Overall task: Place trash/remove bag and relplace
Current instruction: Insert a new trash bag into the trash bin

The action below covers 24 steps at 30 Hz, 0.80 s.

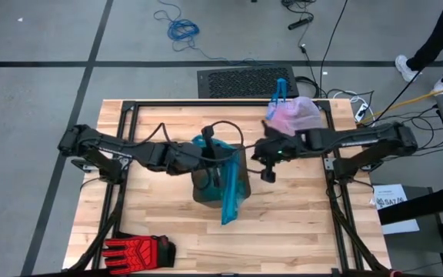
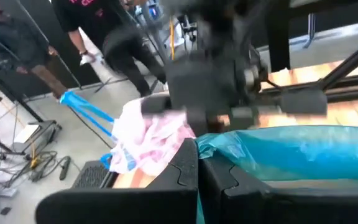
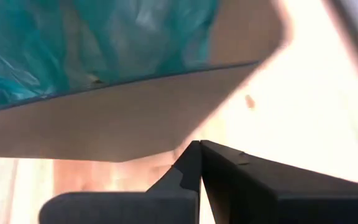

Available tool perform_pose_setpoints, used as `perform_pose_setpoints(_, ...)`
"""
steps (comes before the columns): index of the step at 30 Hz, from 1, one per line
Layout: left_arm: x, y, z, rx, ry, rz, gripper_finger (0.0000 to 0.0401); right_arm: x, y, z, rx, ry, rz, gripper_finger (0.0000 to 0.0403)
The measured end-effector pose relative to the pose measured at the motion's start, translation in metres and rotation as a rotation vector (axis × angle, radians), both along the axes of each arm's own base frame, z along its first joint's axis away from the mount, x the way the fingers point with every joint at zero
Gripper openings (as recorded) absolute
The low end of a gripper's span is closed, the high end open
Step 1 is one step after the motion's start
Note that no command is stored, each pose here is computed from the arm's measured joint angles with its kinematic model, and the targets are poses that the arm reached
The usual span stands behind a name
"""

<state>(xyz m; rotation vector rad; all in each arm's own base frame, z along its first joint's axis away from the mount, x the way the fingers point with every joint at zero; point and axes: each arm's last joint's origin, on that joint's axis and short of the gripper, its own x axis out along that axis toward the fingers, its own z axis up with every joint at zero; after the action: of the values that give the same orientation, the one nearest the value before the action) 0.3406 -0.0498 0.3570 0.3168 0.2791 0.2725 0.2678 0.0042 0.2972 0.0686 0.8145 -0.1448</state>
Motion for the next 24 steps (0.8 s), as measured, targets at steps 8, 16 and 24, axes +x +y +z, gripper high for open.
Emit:
perform_pose_setpoints(8,-0.003,0.001,0.004,0.008,-0.014,-0.019,0.0,-0.029,0.02,0.041,-0.094,-0.217,0.044,0.0)
perform_pose_setpoints(16,-0.015,0.001,0.025,-0.02,-0.106,-0.071,0.0,-0.001,0.057,0.039,-0.145,-0.366,0.264,0.0)
perform_pose_setpoints(24,-0.017,0.002,0.025,-0.017,-0.089,-0.07,0.0,0.045,0.062,0.02,-0.139,-0.493,0.347,0.0)
